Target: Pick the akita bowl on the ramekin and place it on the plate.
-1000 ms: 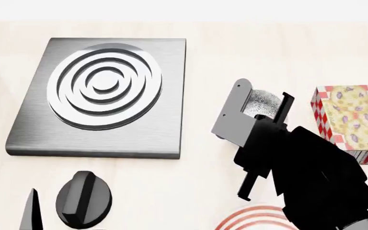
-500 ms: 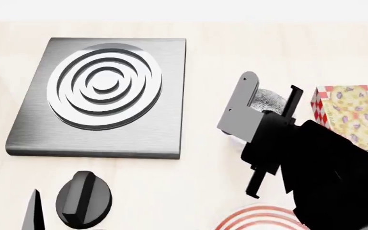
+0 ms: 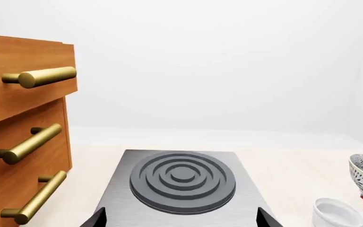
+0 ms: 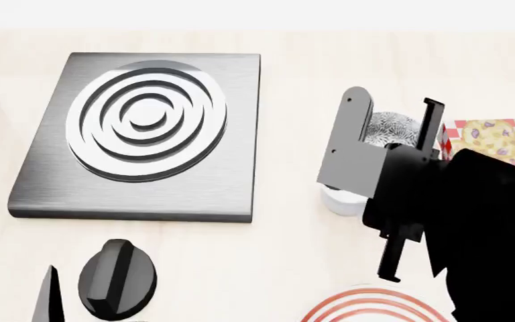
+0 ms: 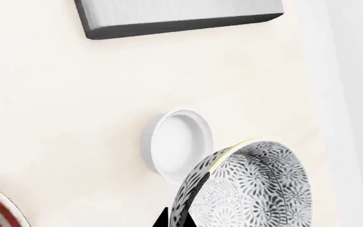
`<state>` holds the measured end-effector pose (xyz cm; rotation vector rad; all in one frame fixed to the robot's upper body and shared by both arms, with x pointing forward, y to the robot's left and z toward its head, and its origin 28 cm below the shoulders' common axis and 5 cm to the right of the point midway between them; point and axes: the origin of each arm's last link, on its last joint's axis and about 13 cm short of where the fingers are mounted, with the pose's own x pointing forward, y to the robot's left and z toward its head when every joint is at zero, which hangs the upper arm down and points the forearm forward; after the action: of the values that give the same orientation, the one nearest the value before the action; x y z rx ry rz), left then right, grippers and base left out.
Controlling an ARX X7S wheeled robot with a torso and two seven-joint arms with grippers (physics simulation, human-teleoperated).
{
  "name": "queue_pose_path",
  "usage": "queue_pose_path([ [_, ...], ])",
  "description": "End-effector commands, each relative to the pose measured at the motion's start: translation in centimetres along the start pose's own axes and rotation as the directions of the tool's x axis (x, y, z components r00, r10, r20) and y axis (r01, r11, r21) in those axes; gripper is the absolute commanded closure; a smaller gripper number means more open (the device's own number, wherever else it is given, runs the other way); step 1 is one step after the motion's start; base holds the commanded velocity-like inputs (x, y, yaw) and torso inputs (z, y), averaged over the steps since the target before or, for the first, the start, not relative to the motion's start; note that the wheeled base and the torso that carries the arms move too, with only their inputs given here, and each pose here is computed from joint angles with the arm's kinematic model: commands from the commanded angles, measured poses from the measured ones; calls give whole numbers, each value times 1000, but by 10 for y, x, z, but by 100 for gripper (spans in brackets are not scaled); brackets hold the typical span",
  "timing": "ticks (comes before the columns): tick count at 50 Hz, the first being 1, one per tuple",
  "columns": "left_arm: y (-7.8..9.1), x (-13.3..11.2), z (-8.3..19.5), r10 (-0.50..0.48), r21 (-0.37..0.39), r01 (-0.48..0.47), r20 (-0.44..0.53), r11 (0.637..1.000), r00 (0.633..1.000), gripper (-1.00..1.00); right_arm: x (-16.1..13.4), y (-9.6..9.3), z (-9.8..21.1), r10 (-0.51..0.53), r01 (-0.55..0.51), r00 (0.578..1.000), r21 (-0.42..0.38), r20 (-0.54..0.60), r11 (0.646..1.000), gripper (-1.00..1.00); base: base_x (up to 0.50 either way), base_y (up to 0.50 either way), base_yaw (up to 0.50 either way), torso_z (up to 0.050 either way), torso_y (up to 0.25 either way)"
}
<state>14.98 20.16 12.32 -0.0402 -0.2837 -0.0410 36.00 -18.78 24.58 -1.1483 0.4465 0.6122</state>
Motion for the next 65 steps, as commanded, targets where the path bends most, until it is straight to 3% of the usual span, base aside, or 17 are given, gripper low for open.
queue_pose_path([
  [1, 0, 0, 1, 2, -2, -2, 3, 1000, 1000, -100, -32, 6, 13, 49, -48, 999, -130, 5, 990, 100, 0, 0, 0, 0, 0],
  [11, 1, -1, 2, 6, -1, -6, 6, 1000, 1000, -100, -52, 18, 15, 89, -87, 996, -173, 1, 981, 100, 0, 0, 0, 0, 0],
  [65, 1, -1, 2, 8, 3, -8, 4, 1000, 1000, -100, -76, 103, -17, 289, -280, 956, -137, 53, 950, 100, 0, 0, 0, 0, 0],
])
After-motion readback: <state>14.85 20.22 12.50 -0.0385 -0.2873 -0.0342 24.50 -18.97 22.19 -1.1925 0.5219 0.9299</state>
